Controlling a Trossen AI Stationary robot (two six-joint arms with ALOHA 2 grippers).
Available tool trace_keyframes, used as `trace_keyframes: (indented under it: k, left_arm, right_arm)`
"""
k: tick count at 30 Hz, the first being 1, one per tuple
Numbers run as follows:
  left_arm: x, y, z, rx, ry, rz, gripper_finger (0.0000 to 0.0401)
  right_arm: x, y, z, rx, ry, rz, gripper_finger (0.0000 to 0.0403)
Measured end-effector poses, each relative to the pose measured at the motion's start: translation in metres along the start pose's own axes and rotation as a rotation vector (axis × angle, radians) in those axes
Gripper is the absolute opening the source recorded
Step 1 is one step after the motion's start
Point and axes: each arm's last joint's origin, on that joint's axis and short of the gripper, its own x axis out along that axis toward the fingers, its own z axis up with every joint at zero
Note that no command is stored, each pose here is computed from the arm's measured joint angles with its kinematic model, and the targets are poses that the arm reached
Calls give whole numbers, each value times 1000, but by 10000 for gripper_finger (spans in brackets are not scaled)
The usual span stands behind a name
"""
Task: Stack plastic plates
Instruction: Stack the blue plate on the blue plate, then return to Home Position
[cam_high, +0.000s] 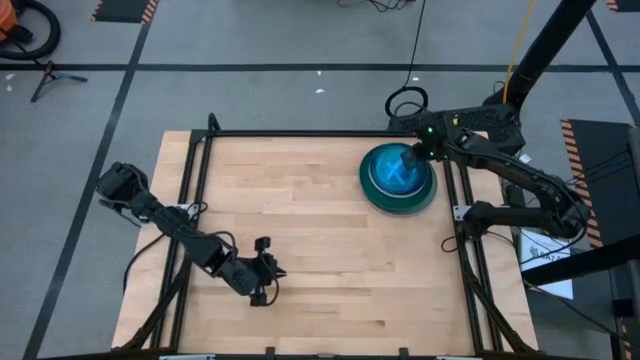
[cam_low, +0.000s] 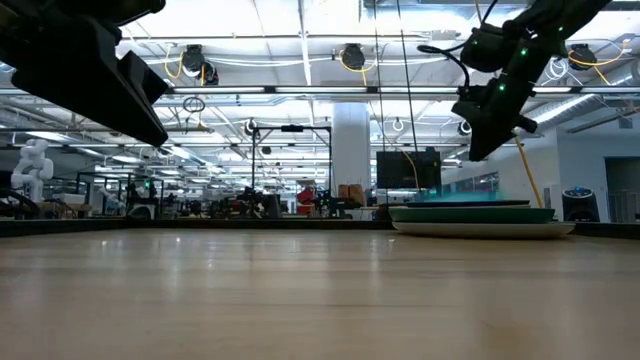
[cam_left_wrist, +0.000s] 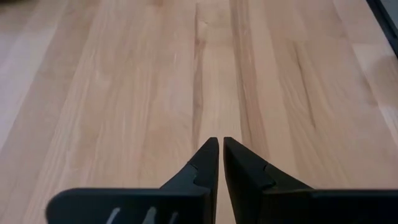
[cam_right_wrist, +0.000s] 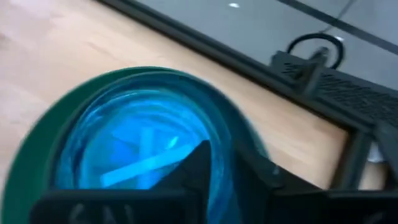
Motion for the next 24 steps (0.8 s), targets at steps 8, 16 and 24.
trace_keyframes:
  k: [8,16,24]
  left_arm:
    - [2,5,2,2,2,10,31]
    - [6,18,9,34,-11,23,31]
    - [2,45,19,116,10,82,31]
  right_arm:
    - [0,-3,-1,14,5,-36,124]
    - [-4,35,-8,-168,-220,428,143]
    - [-19,65,-51,-503,-492,719,126]
